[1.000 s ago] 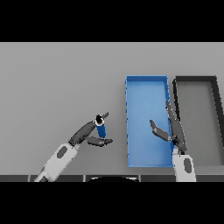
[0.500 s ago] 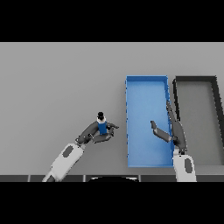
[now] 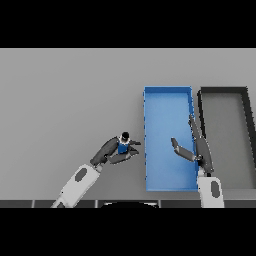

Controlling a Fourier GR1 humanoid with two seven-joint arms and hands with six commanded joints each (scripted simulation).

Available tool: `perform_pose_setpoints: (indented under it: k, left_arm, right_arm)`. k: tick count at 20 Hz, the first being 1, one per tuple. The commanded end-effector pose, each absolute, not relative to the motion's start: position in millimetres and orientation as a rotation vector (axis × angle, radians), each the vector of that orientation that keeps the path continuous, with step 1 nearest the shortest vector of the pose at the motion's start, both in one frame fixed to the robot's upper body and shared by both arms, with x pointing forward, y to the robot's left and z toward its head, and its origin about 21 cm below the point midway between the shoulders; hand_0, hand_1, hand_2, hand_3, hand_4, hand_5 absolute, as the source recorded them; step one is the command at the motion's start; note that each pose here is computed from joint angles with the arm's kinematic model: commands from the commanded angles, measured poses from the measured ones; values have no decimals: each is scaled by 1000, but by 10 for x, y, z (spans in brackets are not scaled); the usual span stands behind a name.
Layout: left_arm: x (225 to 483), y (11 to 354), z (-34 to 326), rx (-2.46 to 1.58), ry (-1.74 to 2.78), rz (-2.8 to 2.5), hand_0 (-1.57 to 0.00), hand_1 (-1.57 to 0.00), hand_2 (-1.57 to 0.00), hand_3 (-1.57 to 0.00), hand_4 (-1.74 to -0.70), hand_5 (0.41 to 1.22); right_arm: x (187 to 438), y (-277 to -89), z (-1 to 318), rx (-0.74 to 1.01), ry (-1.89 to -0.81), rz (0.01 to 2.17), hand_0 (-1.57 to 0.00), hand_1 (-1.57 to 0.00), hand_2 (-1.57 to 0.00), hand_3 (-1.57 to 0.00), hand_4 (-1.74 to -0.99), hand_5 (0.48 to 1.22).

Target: Pick up the blue pipe and place it into the blue bin.

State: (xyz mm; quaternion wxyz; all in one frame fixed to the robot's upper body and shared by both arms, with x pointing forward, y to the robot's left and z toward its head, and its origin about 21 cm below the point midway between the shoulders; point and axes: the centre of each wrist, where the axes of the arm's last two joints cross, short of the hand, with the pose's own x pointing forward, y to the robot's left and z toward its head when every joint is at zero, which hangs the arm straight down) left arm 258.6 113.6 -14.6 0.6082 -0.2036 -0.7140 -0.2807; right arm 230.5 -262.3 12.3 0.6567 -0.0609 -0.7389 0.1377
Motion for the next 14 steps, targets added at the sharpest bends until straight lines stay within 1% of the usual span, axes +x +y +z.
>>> perform_pose_setpoints:
  k: [1,2,5,7,8,9,10,11,12,14]
  left_arm:
    - [2584,1133,-99,-486,-1672,-634,-1504,-1515,-1522,-1520,-1471,1200]
    - [2594,1081,-13,-501,-1689,-634,-1518,-1526,-1532,-1531,-1469,1204]
    - [2662,1059,205,-526,-1718,-649,-1544,-1548,-1551,-1550,-1466,1212]
    - [2685,996,342,-550,-1741,-676,-1554,-1556,-1558,-1558,-1465,1215]
    - [2667,979,391,-567,-1749,-682,-1557,-1559,-1561,-1560,-1466,1217]
    - [2683,974,452,-573,-1758,-698,-1560,-1562,-1563,-1563,-1466,1217]
    - [2685,936,495,-570,-1754,-705,-1562,-1563,-1564,-1564,-1467,1218]
    - [2660,934,500,-574,-1742,-714,-1564,-1565,-1566,-1566,-1466,1219]
    - [2654,929,501,-571,-1736,-727,-1565,-1566,-1567,-1567,-1467,1219]
    - [2678,904,515,-564,-1724,-732,-1567,-1568,-1568,-1568,-1466,1220]
  right_arm:
    - [2315,-2637,121,-147,-1668,311,1,1,1,1,-1229,633]
    - [2307,-2639,103,-162,-1653,313,1,1,1,1,-1226,636]
    - [2306,-2646,144,-178,-1669,326,1,1,1,1,-1204,640]
    - [2315,-2598,116,-180,-1663,335,1,1,1,1,-1184,643]
    - [2303,-2637,97,-187,-1661,338,1,1,1,1,-1176,643]
    - [2283,-2632,84,-189,-1668,343,1,1,1,1,-1170,644]
    - [2316,-2646,123,-196,-1672,342,1,1,1,1,-1161,644]
    - [2308,-2634,97,-191,-1668,337,1,1,1,1,-1158,643]
    - [2340,-2679,138,-198,-1670,330,1,1,1,1,-1155,642]
    - [2302,-2656,141,-201,-1685,335,1,1,1,1,-1145,643]
